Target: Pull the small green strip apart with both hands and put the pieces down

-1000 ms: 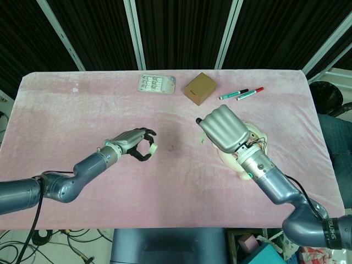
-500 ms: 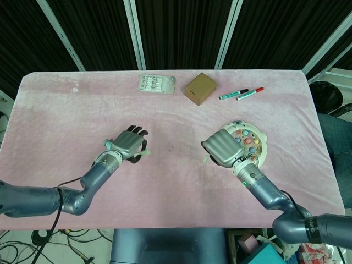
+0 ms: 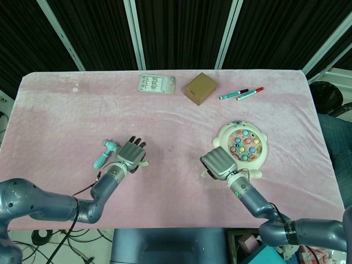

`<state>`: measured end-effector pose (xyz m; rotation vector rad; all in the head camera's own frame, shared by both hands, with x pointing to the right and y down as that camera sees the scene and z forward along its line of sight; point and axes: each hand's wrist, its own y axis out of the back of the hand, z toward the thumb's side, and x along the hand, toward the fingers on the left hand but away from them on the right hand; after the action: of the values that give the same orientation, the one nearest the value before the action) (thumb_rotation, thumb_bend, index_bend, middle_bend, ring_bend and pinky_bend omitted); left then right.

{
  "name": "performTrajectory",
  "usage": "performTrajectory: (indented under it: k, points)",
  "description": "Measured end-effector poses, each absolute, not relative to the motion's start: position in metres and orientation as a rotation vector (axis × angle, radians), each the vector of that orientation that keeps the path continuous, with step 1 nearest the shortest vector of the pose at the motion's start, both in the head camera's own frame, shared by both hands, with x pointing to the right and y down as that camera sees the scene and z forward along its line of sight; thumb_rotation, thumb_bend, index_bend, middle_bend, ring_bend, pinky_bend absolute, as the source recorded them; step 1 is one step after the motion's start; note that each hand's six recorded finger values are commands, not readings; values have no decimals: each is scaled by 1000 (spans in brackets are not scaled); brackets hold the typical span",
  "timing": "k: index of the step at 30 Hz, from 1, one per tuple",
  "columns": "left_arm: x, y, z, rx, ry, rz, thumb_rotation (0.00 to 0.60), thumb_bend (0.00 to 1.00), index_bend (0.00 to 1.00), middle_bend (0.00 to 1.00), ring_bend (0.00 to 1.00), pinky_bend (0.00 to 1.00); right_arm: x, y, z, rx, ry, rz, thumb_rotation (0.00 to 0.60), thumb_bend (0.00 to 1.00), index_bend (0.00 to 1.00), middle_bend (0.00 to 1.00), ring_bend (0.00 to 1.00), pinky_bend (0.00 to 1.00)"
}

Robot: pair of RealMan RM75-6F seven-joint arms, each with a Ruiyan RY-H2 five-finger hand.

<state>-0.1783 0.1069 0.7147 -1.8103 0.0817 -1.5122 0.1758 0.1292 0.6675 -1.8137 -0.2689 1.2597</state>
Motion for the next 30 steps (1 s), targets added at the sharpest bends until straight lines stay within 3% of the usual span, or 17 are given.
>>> performTrajectory:
  k: [7, 11, 13, 18, 26, 30]
  points:
    - [-171, 112, 718, -1748, 45, -1498, 600, 478, 493, 89, 0, 0, 182, 150, 687, -1823, -247, 1295, 600, 357, 737, 877, 933, 786]
    - [-166, 113, 718, -1724, 42, -1490, 600, 427, 405, 86, 0, 0, 186, 155, 693, -1823, -236, 1315, 600, 236, 518, 872, 925, 786]
    - [-165, 114, 718, -1711, 36, -1491, 600, 368, 291, 78, 0, 0, 188, 157, 695, -1827, -215, 1330, 600, 187, 378, 872, 922, 786]
    - [-164, 114, 716, -1688, 16, -1507, 600, 202, 96, 59, 0, 0, 192, 160, 695, -1818, -169, 1374, 600, 149, 191, 864, 916, 786]
    - [-161, 110, 708, -1741, 54, -1517, 600, 157, 84, 52, 0, 0, 192, 156, 686, -1819, -162, 1415, 600, 139, 156, 846, 907, 785]
    - [-163, 96, 695, -1761, 120, -1507, 600, 157, 87, 47, 0, 0, 199, 142, 670, -1796, -215, 1419, 600, 139, 156, 744, 819, 707]
